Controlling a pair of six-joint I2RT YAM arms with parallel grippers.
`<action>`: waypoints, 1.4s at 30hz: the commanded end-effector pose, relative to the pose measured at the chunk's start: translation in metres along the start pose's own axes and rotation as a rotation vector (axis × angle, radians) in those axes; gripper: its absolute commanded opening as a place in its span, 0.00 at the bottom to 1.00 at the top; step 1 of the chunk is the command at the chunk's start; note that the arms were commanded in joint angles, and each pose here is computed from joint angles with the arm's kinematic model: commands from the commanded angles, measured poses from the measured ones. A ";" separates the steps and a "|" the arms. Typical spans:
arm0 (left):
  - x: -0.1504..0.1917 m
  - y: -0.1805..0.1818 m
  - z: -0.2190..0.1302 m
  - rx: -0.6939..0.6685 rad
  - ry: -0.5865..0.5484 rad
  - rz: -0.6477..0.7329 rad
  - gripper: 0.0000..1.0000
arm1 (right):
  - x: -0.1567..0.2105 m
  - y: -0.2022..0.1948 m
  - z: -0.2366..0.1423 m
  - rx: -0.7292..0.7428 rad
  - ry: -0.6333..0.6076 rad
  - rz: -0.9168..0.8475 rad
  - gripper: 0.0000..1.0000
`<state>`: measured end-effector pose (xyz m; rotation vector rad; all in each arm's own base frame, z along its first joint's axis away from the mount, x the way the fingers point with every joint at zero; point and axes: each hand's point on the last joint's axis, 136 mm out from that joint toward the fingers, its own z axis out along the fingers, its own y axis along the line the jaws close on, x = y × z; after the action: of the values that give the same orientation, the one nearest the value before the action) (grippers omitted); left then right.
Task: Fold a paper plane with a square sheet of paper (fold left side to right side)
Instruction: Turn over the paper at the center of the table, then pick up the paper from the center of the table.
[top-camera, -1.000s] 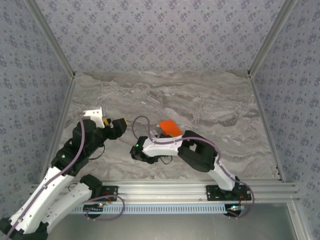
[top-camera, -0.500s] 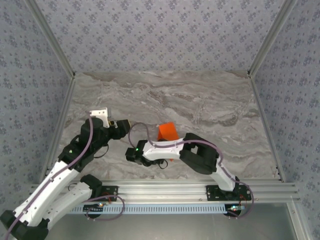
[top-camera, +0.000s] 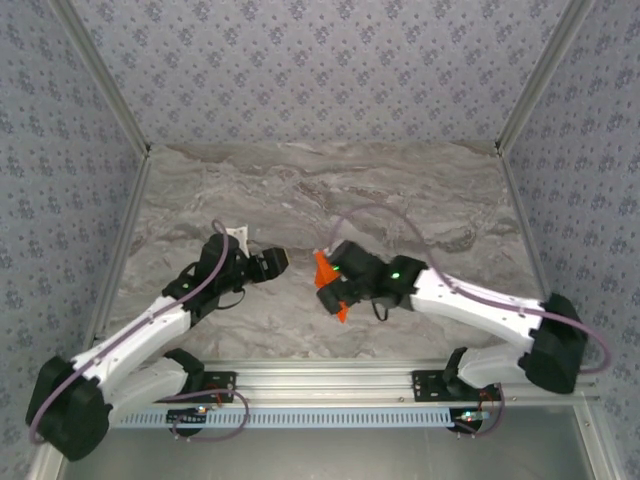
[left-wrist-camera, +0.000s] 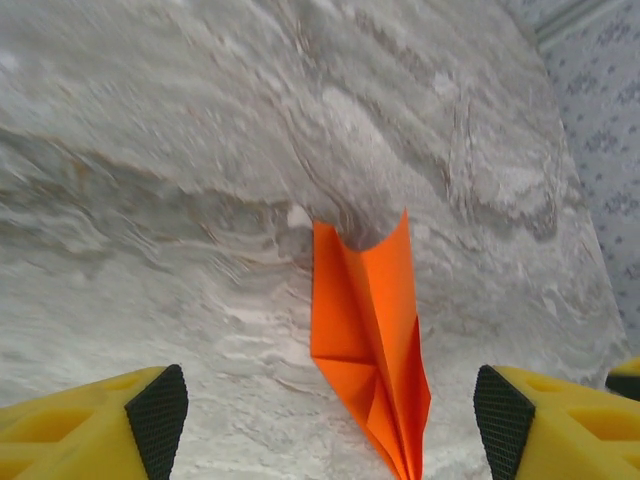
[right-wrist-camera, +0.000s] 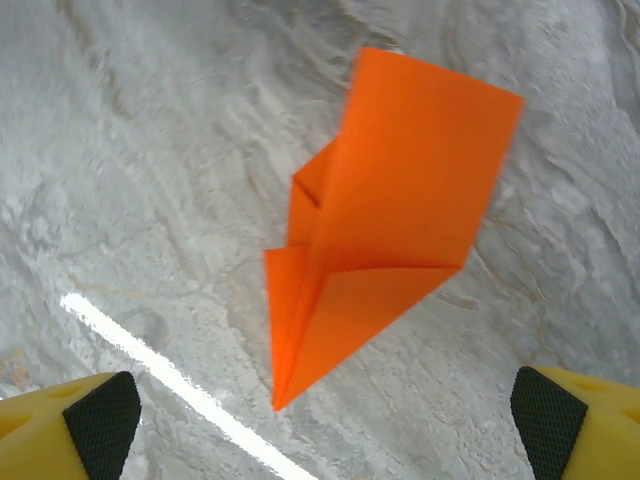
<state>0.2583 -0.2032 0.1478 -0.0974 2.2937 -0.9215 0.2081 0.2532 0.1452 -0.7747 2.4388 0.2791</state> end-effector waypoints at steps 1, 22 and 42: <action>-0.001 -0.041 0.017 0.199 0.024 -0.019 0.78 | -0.005 -0.006 -0.011 -0.192 -0.113 0.161 1.00; 0.041 -0.035 0.142 0.153 0.192 -0.064 0.53 | 0.042 -0.062 -0.018 -0.360 -0.189 0.522 1.00; 0.032 -0.054 0.090 0.348 0.151 0.110 0.00 | 0.000 -0.044 -0.006 -0.647 -0.264 0.461 1.00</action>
<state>0.2830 -0.2992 0.0791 0.1343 2.3535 -1.1811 0.2225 0.1940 0.1142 -0.2564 2.4430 1.0765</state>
